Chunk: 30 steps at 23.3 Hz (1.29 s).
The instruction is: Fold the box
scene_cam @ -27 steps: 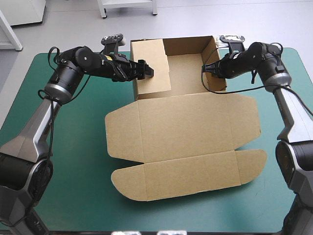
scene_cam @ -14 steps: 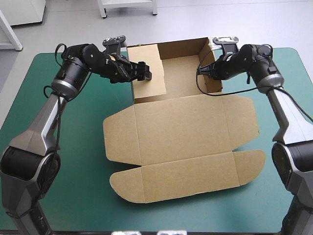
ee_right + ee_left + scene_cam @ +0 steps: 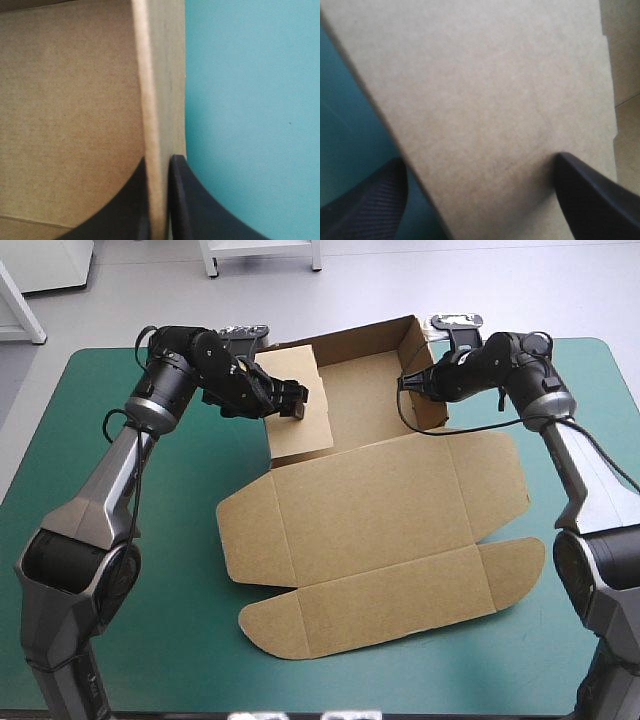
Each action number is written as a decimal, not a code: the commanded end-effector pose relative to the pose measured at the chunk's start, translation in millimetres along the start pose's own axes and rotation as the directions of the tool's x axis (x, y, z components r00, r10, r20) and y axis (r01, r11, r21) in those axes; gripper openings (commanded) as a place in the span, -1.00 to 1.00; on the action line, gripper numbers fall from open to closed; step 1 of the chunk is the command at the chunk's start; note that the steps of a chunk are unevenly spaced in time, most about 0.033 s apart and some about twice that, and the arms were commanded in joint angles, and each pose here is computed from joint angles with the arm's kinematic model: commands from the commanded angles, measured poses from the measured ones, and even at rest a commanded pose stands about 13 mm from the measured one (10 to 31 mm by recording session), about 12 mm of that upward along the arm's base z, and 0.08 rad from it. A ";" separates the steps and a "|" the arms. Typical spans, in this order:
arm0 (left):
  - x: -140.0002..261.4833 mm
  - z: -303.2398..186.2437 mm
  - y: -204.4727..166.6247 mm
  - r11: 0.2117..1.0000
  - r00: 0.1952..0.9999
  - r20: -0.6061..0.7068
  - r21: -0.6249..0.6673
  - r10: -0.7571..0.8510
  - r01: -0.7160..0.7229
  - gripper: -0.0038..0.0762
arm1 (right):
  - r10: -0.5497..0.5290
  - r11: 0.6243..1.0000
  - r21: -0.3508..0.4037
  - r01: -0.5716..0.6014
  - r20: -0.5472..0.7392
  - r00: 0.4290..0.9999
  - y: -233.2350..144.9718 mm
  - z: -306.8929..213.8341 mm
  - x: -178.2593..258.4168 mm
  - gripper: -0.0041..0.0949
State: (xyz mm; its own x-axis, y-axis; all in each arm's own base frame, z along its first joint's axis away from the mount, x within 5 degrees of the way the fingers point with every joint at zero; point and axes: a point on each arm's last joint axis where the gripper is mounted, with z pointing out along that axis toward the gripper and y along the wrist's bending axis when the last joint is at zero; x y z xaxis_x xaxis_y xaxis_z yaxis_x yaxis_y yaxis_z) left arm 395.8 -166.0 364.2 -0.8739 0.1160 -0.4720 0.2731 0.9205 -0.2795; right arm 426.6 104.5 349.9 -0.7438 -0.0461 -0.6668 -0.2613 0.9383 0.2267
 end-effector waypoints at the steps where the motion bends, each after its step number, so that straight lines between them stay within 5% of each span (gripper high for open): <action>1: -4.7 -22.8 -4.1 1.000 0.997 0.080 -0.008 0.010 -0.009 0.51 | 0.137 0.980 -0.165 -0.109 0.166 0.977 24.1 -41.9 -22.6 -0.92; 14: -17.0 -27.1 -19.6 0.985 0.976 0.217 0.168 -0.013 -0.025 0.57 | 0.135 0.971 -0.218 -0.094 0.183 0.974 28.7 -42.7 -24.6 -0.92; 24: -18.8 -25.6 -19.8 0.983 0.973 0.230 0.182 -0.021 -0.021 0.57 | 0.145 0.965 -0.248 -0.090 0.212 0.967 31.1 -44.0 -27.6 -0.92; 30: -27.0 -36.1 -32.9 0.923 0.948 0.310 0.381 -0.069 -0.057 0.57 | 0.143 0.960 -0.267 -0.080 0.225 0.964 32.8 -44.7 -28.9 -0.92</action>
State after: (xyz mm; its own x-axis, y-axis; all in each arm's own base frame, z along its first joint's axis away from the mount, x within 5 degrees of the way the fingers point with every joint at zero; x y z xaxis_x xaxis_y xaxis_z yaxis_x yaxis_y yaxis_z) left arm 410.9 -168.7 377.7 -0.7796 0.0479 -0.6244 0.3647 0.8453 -0.3904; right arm 435.8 99.2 350.8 -0.6907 -0.0291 -0.7225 -0.2903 0.9263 0.2403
